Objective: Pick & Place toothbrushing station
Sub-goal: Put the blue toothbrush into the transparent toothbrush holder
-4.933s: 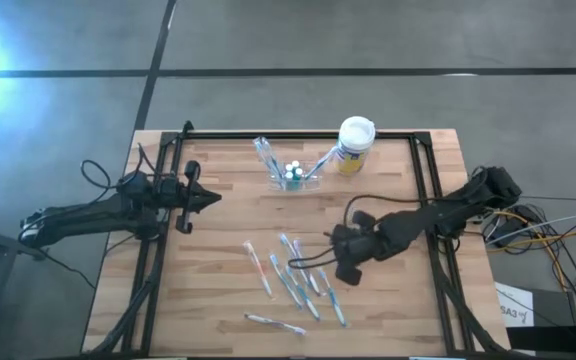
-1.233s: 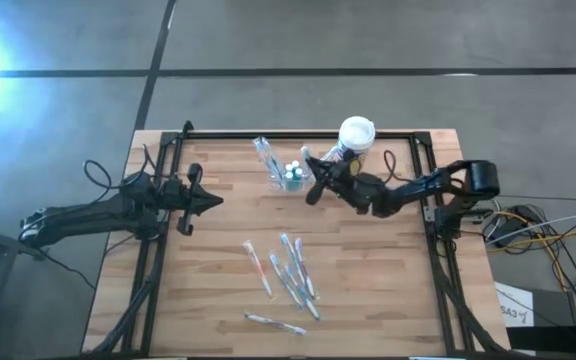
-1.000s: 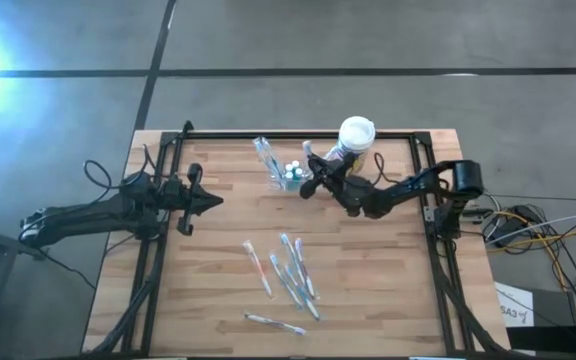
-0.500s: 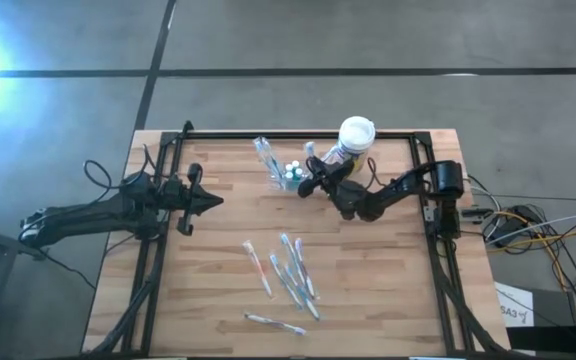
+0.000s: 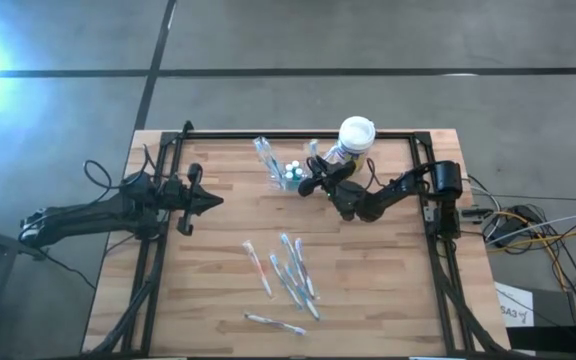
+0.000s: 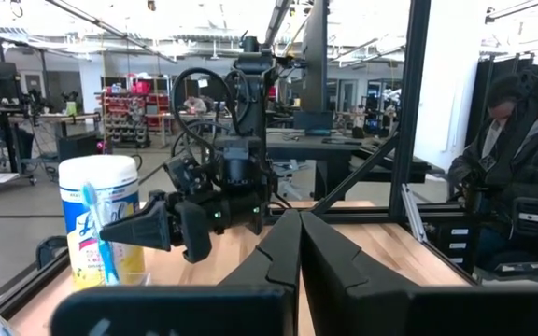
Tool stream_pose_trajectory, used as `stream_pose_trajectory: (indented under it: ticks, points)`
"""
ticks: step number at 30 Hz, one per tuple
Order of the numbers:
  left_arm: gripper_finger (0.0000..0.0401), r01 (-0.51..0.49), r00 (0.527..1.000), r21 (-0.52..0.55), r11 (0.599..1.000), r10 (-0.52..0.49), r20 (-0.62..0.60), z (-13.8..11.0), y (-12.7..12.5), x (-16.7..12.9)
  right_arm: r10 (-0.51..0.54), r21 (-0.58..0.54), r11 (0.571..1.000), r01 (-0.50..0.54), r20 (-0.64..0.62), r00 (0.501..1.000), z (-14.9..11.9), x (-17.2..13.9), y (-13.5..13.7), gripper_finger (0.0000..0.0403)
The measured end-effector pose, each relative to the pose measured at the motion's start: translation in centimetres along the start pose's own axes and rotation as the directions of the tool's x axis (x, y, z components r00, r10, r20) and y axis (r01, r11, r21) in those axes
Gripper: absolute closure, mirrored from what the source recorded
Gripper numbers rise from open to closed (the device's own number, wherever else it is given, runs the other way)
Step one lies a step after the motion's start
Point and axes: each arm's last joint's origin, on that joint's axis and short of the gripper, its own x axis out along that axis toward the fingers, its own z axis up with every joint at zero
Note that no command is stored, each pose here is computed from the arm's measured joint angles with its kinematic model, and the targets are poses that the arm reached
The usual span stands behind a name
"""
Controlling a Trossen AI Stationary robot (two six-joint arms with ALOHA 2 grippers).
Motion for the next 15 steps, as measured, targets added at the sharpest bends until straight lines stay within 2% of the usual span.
stream_pose_trajectory:
  ticks: [7, 15]
  points:
    - [0.0385, 0.000, 1.000, -0.011, 1.000, 0.000, 0.000, 0.00, 0.00, 0.00, 0.014, 0.015, 1.000, -0.014, -0.003, 1.000, -0.06, -0.37, 0.30, 0.0278]
    - [0.0390, 0.000, 1.000, -0.012, 1.000, 0.000, 0.000, 0.00, 0.00, 0.00, 0.037, -0.044, 0.998, -0.037, 0.010, 0.999, 0.85, -1.01, 0.86, 0.0267]
